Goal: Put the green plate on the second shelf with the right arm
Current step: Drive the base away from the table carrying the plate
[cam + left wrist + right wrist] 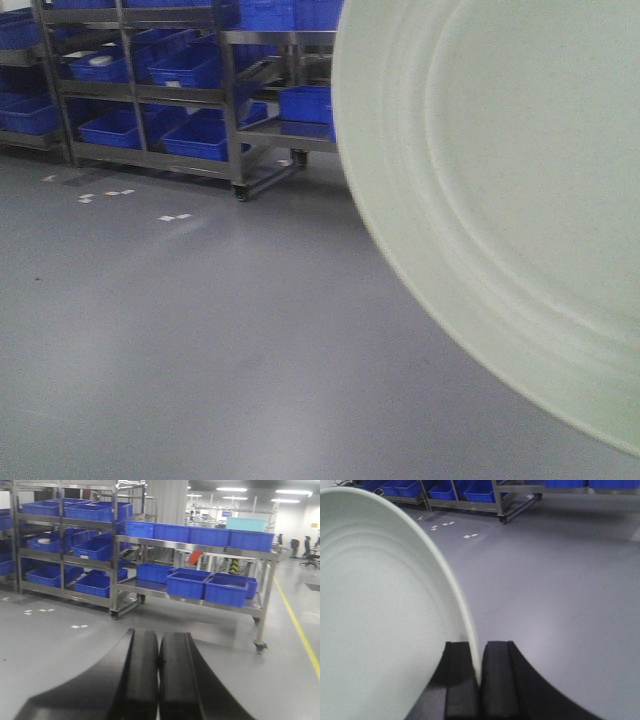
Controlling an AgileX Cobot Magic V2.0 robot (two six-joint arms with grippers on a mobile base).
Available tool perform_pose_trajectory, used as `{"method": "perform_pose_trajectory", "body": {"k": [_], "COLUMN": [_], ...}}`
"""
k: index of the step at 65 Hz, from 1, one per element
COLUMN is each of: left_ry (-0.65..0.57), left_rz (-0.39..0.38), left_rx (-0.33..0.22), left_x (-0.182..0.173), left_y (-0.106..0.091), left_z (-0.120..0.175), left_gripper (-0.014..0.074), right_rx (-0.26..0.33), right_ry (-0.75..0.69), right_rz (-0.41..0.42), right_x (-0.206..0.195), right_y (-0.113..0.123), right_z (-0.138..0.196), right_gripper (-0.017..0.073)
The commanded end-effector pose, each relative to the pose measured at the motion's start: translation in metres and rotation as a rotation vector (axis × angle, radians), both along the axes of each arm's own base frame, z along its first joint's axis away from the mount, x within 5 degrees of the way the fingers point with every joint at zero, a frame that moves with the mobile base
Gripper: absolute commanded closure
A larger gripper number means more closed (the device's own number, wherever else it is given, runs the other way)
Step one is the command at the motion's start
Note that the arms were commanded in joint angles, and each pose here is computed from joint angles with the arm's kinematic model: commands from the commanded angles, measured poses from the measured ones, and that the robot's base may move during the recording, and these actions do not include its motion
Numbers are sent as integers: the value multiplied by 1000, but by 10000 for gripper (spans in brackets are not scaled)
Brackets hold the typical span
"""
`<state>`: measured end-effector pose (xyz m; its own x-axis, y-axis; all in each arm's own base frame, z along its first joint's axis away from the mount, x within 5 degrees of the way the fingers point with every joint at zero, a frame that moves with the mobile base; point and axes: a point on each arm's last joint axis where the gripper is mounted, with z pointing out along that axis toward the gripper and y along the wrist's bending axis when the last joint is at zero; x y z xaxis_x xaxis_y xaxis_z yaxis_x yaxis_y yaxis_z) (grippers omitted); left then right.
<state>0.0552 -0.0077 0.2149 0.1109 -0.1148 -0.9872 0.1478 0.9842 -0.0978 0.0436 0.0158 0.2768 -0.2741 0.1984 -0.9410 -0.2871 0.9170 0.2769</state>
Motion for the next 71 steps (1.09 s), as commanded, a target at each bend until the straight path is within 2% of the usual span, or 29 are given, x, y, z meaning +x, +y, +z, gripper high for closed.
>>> {"method": "perform_pose_trajectory", "body": {"k": [1,71], "left_ry": [-59,-59], "left_rz": [-9,-9], "left_rx": [-19,-19], "left_x": [-1,-1], "left_y": [-1,-1], "left_z": [-5,-5], "left_gripper": [464,464], "right_rx": [40,40], "right_ry": [-115,-115], "right_rz": [-2,-2], "right_x": [1,1], "right_y": [0,0], "right_z": [19,19], "right_gripper": [532,532]}}
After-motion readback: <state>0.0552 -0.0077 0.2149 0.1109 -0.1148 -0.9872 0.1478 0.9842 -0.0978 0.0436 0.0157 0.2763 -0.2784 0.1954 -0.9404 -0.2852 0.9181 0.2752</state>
